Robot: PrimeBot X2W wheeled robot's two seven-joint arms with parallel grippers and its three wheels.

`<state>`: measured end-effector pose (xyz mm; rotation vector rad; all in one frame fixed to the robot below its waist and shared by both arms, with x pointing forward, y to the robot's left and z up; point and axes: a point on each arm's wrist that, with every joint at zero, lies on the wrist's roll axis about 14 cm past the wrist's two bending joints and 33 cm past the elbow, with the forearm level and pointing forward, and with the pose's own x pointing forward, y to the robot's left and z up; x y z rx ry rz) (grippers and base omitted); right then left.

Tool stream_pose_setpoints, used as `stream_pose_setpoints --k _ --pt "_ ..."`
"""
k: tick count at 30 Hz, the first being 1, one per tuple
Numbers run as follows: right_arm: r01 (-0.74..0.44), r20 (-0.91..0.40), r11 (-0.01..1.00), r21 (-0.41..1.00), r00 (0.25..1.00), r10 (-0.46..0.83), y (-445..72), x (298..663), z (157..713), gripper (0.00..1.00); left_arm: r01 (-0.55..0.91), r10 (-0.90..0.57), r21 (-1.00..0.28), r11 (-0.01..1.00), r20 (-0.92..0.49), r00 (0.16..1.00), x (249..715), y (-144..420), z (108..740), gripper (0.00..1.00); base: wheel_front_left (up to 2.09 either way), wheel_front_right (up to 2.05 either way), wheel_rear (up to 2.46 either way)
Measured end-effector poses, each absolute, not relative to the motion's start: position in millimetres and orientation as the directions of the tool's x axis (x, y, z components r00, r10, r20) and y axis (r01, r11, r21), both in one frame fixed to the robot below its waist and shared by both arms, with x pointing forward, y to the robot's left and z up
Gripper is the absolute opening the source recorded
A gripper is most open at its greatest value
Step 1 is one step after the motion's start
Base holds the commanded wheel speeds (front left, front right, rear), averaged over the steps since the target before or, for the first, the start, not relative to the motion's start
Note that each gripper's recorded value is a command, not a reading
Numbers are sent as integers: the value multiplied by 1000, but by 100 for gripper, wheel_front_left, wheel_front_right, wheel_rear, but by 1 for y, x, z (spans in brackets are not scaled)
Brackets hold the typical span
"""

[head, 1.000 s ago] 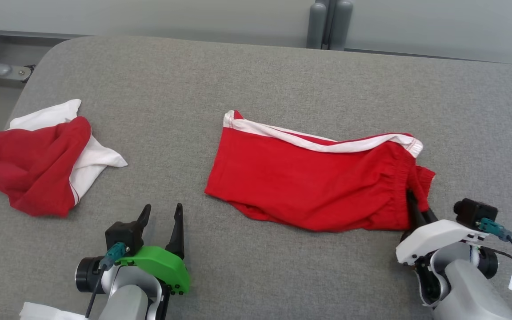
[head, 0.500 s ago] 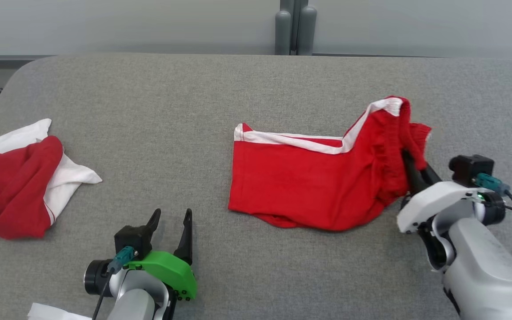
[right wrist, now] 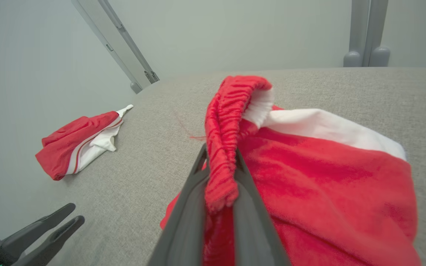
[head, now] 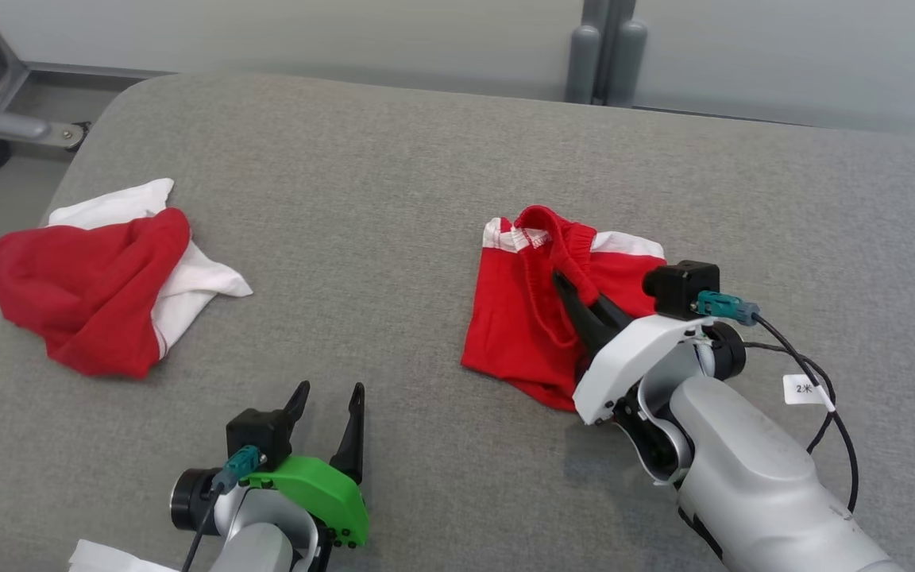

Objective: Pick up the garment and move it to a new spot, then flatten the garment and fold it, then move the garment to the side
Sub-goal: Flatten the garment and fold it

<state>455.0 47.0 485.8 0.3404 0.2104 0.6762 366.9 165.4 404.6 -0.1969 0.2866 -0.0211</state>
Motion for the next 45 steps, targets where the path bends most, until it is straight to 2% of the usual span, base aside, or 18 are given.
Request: stream_pose_setpoints --k 5,6,7,8,10,14,19,24,28,39,42,43,44,45 --pt "-601 -124 718 352 730 672 72 459 471 0 -60 3 -193 979 -283 959 355 182 405 100 0 0 0" --pt "-610 -132 714 344 722 680 78 460 469 18 -74 17 -192 979 -286 958 353 186 404 100 0 0 0" --pt "-617 -133 707 345 714 688 84 460 468 56 -87 29 -189 978 -288 957 350 190 404 100 0 0 0" --pt "-617 -133 707 345 714 688 84 460 468 100 -87 29 -189 978 -288 957 350 190 404 100 0 0 0" --pt "-644 -121 684 343 692 712 98 459 470 100 -113 54 -186 976 -294 954 346 197 402 100 0 0 0" --pt "-668 -36 609 428 661 750 123 454 491 100 -158 94 -183 970 -314 945 338 209 397 100 0 0 0" --pt "-605 57 650 460 751 658 91 479 518 100 -135 74 -189 973 -299 951 345 201 400 100 0 0 0" --pt "-433 -36 784 445 866 499 12 484 478 100 -93 39 -189 978 -273 961 354 190 407 100 0 0 0" --pt "-343 -103 835 431 900 424 -23 474 453 100 -70 20 -189 979 -256 966 358 184 412 100 0 0 0" --pt "-277 -243 854 440 879 410 -19 460 409 100 -95 50 -173 980 -249 967 350 195 415 100 0 0 0" --pt "-297 -263 848 439 860 438 -4 460 404 100 -117 75 -160 980 -247 966 344 203 416 100 0 0 0" --pt "-309 -262 843 440 854 449 1 459 405 85 -120 79 -157 980 -245 966 344 204 417 100 0 0 0" --pt "-319 -260 839 440 850 459 5 458 406 33 -121 82 -154 981 -243 967 343 205 418 100 0 0 0" --pt "-328 -255 836 440 847 466 8 458 408 0 -123 84 -153 981 -240 967 343 205 418 100 0 0 0"
